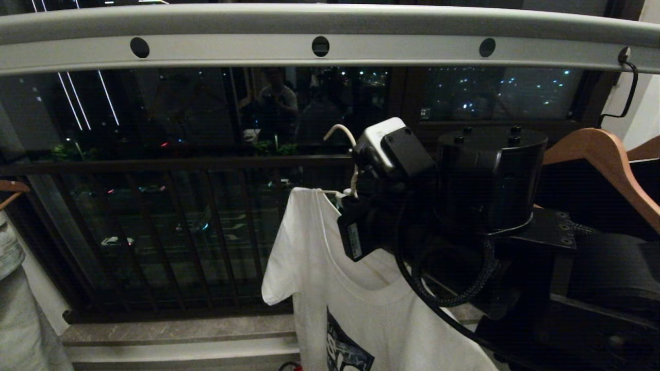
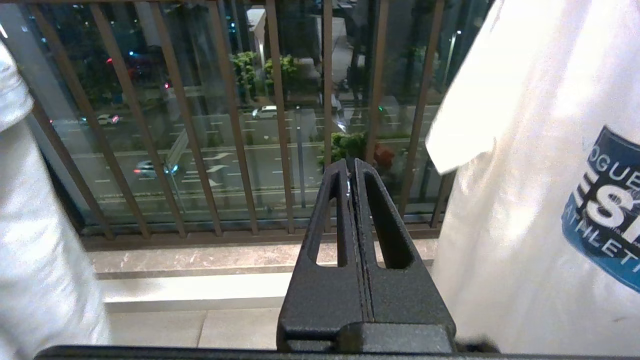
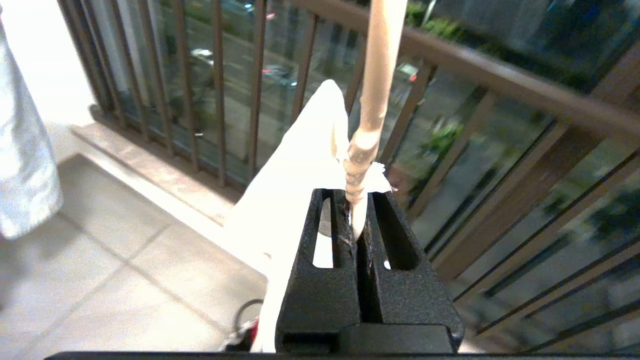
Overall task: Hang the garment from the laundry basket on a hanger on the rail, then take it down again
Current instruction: Take the clothes off the clothes rack
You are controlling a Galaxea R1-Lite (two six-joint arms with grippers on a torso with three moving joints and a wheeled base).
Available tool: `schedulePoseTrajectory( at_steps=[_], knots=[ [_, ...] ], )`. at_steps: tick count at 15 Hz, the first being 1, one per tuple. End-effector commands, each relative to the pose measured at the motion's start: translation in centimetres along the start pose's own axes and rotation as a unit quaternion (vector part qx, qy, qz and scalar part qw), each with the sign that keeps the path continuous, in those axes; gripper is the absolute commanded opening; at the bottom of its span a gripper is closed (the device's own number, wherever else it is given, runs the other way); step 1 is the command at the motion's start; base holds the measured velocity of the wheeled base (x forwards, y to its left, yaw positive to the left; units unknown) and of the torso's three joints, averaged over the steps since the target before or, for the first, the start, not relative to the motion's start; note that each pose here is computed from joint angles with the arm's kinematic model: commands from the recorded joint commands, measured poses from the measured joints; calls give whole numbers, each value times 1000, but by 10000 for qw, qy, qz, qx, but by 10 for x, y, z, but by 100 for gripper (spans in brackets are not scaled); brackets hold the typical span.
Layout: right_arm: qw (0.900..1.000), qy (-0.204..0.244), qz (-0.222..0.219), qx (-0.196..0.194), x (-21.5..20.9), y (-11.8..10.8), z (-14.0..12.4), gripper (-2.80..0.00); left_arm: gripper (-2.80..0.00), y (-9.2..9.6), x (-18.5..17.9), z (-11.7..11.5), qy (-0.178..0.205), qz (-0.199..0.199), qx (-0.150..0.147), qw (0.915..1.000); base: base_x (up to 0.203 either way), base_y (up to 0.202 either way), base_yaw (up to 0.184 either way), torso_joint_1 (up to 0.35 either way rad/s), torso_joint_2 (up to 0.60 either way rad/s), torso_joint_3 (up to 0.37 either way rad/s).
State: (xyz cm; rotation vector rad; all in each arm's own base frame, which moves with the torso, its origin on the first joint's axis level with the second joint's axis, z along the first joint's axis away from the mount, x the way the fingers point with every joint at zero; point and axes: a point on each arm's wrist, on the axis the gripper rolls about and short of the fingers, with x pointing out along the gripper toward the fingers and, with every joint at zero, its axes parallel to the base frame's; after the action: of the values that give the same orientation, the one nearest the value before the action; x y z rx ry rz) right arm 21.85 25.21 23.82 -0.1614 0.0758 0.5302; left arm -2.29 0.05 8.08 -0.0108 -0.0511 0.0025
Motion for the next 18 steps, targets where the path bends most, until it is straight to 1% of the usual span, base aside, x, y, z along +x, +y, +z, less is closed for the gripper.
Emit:
schedulePoseTrajectory(
  at_steps=[1, 4, 5, 7, 11, 14, 16, 18],
  knots=[
    [9996, 167, 38, 246, 8, -19, -12, -280, -280, 0, 1, -4, 71, 2, -2, 10000, 0, 0, 0, 0, 0, 0],
    [9987, 372, 283, 210, 9, -22, -26, -280, -280, 0, 1, -4, 79, 2, -2, 10000, 0, 0, 0, 0, 0, 0],
    [9986, 375, 368, 76, 11, -21, -28, -280, -280, 0, 1, -4, 78, 2, -2, 10000, 0, 0, 0, 0, 0, 0],
    [9990, 267, 369, 17, 15, -22, -27, -280, -280, 0, 1, -4, 79, 2, -2, 10000, 0, 0, 0, 0, 0, 0],
    [9982, 434, 419, -23, 31, -17, -43, -280, -280, 0, 1, -4, 79, 2, -2, 10000, 0, 0, 0, 0, 0, 0],
    [9985, 401, 379, -41, 44, -14, -55, -280, -280, 0, 1, -4, 71, 2, -2, 10000, 0, 0, 0, 0, 0, 0],
    [9990, 276, 351, -19, 46, -14, -55, -280, -280, 0, 1, -4, 72, 2, -2, 10000, 0, 0, 0, 0, 0, 0],
    [9991, 274, 308, -19, 48, -16, -56, -280, -280, 0, 1, -4, 73, 3, 21, 10000, 0, 0, 0, 0, 0, 0]
  ],
)
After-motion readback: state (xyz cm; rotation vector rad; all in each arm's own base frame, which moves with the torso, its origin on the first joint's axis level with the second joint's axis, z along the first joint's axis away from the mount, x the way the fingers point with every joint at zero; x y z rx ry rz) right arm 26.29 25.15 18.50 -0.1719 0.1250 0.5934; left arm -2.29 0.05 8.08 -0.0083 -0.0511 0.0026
